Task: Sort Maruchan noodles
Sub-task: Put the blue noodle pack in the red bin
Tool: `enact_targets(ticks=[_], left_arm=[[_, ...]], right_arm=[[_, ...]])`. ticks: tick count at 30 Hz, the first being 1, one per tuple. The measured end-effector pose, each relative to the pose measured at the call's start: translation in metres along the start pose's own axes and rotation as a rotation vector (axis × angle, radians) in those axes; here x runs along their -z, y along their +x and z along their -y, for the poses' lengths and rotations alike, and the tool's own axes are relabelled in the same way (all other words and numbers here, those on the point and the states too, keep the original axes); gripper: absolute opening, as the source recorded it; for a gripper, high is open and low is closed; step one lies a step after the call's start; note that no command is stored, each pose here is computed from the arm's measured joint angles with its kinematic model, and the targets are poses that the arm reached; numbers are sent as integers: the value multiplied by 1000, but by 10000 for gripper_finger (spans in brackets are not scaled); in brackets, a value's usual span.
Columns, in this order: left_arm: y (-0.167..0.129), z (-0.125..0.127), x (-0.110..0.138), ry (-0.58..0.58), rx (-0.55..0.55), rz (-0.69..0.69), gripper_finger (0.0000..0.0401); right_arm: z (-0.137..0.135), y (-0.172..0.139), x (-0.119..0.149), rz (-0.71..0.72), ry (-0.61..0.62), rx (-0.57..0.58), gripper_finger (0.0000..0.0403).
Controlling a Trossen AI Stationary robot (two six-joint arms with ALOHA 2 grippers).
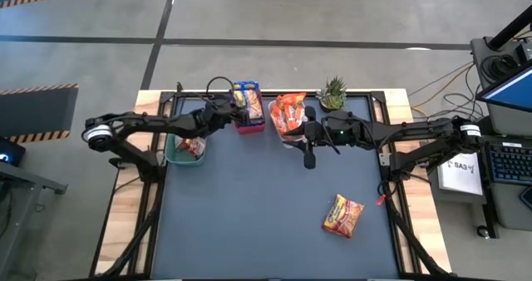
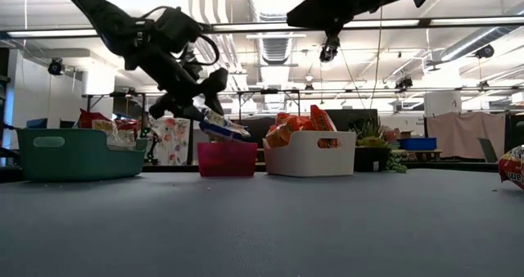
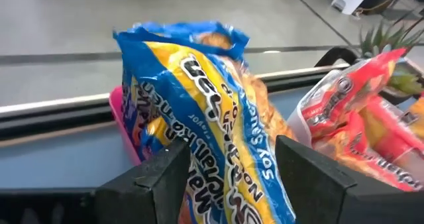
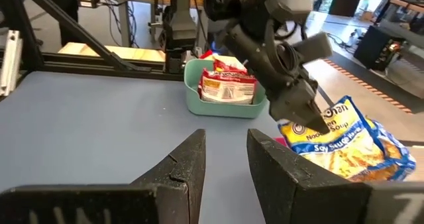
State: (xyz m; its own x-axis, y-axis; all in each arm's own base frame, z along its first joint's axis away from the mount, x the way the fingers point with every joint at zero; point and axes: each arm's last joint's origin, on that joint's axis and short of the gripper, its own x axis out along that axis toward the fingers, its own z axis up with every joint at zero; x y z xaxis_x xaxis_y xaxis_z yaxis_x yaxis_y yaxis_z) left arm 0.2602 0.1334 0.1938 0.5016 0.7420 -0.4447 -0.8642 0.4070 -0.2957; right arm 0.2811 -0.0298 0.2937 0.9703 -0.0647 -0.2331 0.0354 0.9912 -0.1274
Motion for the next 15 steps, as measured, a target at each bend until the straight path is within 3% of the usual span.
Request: enact_targets(ticks=[4,10,15], left_arm=[[-6,0,-6,12,7,17,203],[1,-5,-2,15,-70,29,186],[12,-3,6,-32,-41,13,166]], right_arm=[[0,0,0,-1,-5,1,102],[0,0,0,-2,-7,1,102],[0,0,0,-2,-7,1,102]])
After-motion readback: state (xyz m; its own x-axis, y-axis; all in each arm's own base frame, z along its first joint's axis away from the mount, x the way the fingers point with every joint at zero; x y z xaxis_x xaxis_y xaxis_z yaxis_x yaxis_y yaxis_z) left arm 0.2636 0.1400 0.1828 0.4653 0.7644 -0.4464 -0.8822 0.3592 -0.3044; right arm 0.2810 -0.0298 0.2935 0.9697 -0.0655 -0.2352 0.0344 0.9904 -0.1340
